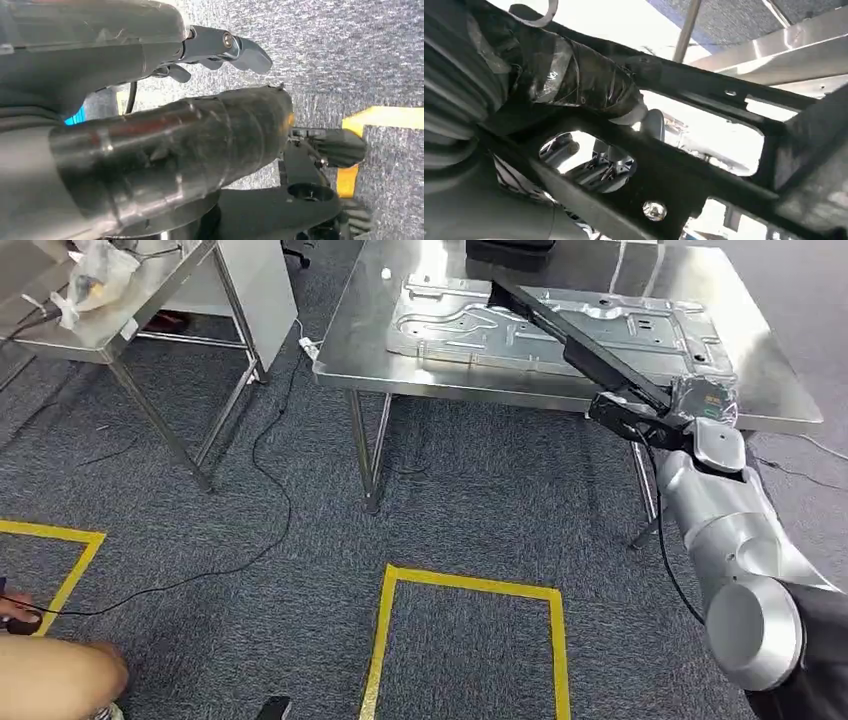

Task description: Take the parts from the cabinet and place them on the table.

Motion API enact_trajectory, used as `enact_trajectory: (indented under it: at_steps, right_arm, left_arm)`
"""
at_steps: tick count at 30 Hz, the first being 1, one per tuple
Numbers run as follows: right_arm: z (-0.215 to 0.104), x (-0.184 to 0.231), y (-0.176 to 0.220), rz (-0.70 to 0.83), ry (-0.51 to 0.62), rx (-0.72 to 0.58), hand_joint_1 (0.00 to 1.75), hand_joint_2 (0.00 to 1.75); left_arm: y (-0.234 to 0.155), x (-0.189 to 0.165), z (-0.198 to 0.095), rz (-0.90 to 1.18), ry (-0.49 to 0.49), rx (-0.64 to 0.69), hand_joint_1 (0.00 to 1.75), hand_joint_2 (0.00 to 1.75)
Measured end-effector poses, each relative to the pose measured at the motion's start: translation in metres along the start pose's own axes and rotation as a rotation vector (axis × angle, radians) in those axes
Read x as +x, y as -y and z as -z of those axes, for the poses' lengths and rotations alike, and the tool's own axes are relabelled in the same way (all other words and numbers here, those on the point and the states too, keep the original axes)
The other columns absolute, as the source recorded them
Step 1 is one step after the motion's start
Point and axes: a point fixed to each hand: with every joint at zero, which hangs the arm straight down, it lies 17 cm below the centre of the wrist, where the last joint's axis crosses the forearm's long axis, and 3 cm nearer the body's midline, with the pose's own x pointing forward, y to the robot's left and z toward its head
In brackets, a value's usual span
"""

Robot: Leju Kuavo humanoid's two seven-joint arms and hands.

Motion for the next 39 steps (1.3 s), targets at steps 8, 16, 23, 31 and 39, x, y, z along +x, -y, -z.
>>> enact_trajectory:
  at_steps: [8, 16, 23, 31, 39]
  right_arm:
    - [0.000, 0.000, 0.001, 0.001, -0.003, -0.004, 1.75, 1.75]
    - [-0.003, 0.001, -0.008, 0.000, -0.008, 0.011, 1.75, 1.75]
    - [-0.002, 0.002, -0.005, 0.002, -0.007, 0.005, 1.75, 1.75]
    - [-0.006, -0.005, -0.017, -0.005, -0.017, 0.027, 1.75, 1.75]
    - [-0.005, -0.009, -0.013, -0.008, -0.019, 0.018, 1.75, 1.75]
  left_arm:
    - [0.000, 0.004, 0.000, 0.000, 0.009, -0.001, 0.00, 0.00]
    - [-0.001, -0.002, 0.000, 0.000, 0.001, -0.001, 0.00, 0.00]
    - [0.000, 0.003, 0.000, 0.001, 0.010, -0.001, 0.00, 0.00]
    - [0.002, -0.005, -0.001, 0.000, -0.002, -0.006, 0.00, 0.00]
    - [-0.001, 0.003, 0.000, -0.001, 0.008, 0.005, 0.00, 0.00]
